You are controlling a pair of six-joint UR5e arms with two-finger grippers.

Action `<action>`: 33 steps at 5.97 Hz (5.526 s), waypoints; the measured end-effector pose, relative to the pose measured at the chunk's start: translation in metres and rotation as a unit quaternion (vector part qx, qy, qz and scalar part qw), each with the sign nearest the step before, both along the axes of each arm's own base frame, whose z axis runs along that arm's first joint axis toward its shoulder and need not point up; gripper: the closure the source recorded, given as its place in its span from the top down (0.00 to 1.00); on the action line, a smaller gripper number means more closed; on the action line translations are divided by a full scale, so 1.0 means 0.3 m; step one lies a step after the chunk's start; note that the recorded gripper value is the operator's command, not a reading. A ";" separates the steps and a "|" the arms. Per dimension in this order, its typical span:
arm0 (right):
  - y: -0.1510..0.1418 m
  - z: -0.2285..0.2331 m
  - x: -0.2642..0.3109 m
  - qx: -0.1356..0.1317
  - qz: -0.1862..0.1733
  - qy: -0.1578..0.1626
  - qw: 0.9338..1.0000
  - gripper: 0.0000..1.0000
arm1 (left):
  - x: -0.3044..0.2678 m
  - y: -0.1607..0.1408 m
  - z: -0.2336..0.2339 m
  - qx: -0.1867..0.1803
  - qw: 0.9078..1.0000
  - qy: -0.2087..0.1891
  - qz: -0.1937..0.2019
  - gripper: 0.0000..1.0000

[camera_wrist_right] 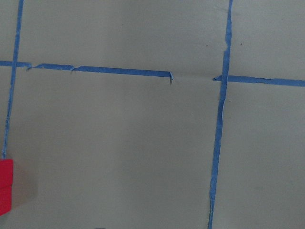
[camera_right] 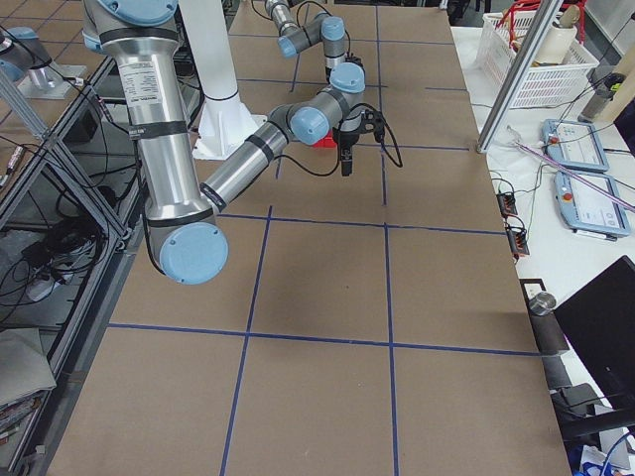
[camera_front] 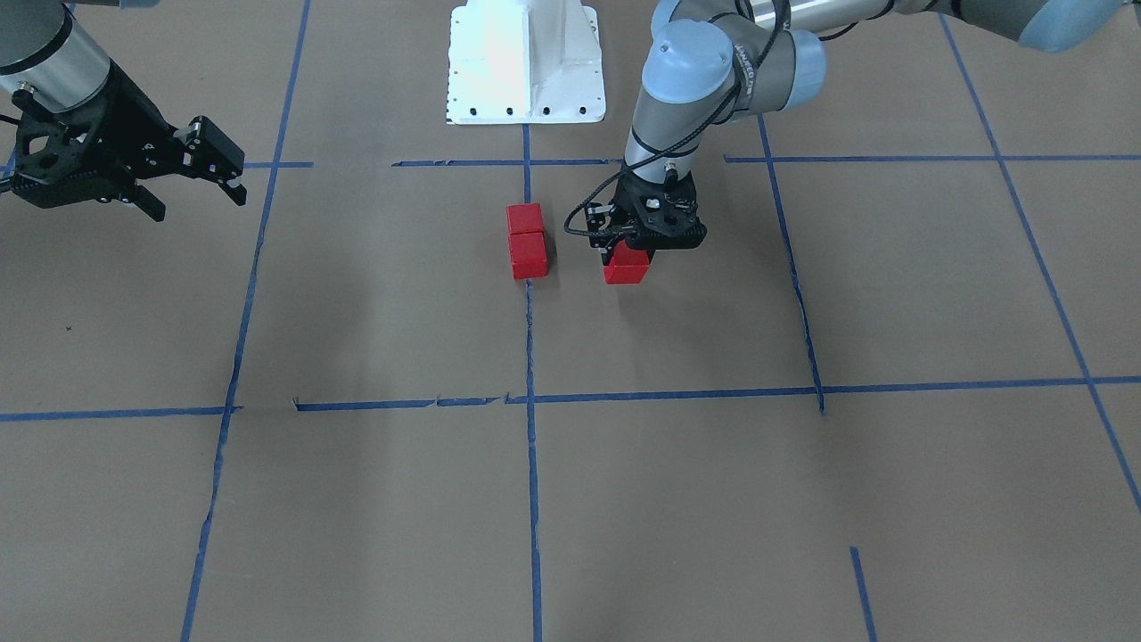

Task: Form red blocks into L shape at center
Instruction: 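Carry the red cube with the left gripper toward the two-cube column, then lower the cube beside the column's far end and adjust its position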

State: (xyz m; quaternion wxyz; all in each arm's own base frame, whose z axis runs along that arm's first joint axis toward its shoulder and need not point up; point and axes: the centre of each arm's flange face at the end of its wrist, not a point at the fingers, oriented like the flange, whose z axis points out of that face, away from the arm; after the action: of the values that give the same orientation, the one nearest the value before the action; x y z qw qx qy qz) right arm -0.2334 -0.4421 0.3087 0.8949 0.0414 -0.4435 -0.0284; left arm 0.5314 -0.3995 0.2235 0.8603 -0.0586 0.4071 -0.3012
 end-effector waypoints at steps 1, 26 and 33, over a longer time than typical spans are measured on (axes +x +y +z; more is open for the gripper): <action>0.000 0.000 0.000 0.000 0.000 0.000 1.000 1.00 | 0.046 0.047 -0.018 -0.070 0.994 -0.001 -0.084 0.00; -0.005 0.010 -0.005 0.000 0.003 0.005 1.000 1.00 | 0.299 0.069 -0.119 -0.338 0.885 0.003 -0.320 0.11; -0.006 0.011 -0.005 0.000 0.003 0.006 1.000 1.00 | 0.291 0.042 -0.113 -0.335 0.885 0.008 -0.322 0.99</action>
State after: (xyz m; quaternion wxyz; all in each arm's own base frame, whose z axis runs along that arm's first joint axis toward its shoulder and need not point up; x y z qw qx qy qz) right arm -0.2350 -0.4440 0.3120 0.8974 0.0423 -0.4384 -0.0263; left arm 0.6187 -0.3869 0.1897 0.6420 -0.2118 0.2849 -0.6795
